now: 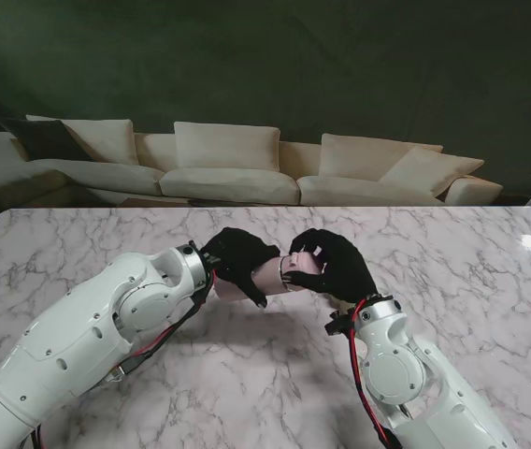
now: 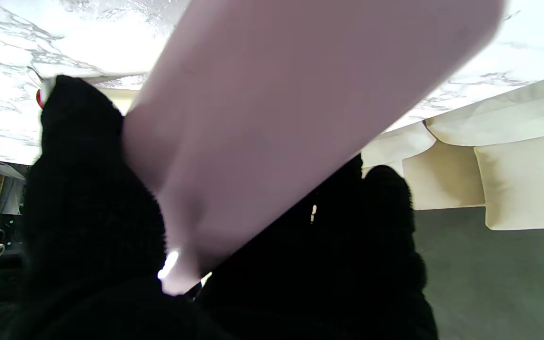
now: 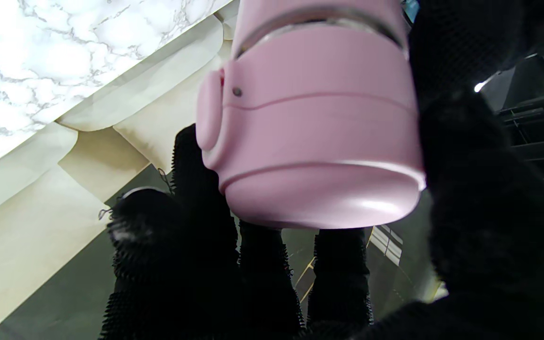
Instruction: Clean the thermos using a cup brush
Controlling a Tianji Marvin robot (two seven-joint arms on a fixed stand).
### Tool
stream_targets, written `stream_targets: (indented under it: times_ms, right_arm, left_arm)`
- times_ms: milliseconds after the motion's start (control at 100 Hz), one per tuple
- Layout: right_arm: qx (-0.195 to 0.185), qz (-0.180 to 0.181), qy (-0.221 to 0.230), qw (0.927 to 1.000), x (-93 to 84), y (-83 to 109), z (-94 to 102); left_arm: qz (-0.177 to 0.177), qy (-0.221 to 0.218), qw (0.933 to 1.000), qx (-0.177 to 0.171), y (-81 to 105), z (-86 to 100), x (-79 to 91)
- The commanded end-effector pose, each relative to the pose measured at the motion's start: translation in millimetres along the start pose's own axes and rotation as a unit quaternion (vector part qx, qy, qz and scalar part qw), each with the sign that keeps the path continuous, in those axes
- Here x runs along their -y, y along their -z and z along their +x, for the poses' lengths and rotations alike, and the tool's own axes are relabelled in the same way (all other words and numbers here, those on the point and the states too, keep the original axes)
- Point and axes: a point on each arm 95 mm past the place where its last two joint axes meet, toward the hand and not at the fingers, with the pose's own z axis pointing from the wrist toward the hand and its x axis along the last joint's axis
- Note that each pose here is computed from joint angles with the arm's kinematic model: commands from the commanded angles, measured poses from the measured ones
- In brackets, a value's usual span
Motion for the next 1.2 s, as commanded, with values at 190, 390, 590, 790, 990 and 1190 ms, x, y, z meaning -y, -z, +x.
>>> stream_targets:
  times_ms: [190, 390, 590, 790, 990, 1190]
  right_arm:
    - [0.029, 0.000, -0.021, 0.9994, 14.9, 3.7, 4.8]
    - [0.056, 0.001, -0.048, 0.9973, 23.4, 7.1, 12.5]
    - [0.077, 0.013, -0.066, 0.9948, 27.2, 8.4, 20.2]
    - [0.095, 0.037, -0.087, 0.9910, 27.2, 13.3, 25.5]
    - [0.086, 0.048, -0.082, 0.9918, 22.4, 15.8, 25.3]
    - [0.052, 0.057, -0.020, 0.9968, 4.4, 19.9, 23.9]
  left_arm:
    - [0.009, -0.003, 0.9999, -0.004, -1.4, 2.5, 8.8]
    - [0.014, -0.002, 0.9999, -0.001, -1.6, 1.5, 8.8]
    - [0.013, -0.003, 0.9999, -0.007, -3.0, 2.5, 8.7]
    - [0.012, -0.002, 0.9999, -0.007, -3.9, 2.8, 8.2]
    - [0.009, -0.002, 0.9999, -0.007, -3.7, 2.6, 7.5]
    - [0.008, -0.004, 0.9999, -0.008, -1.6, 1.8, 6.4]
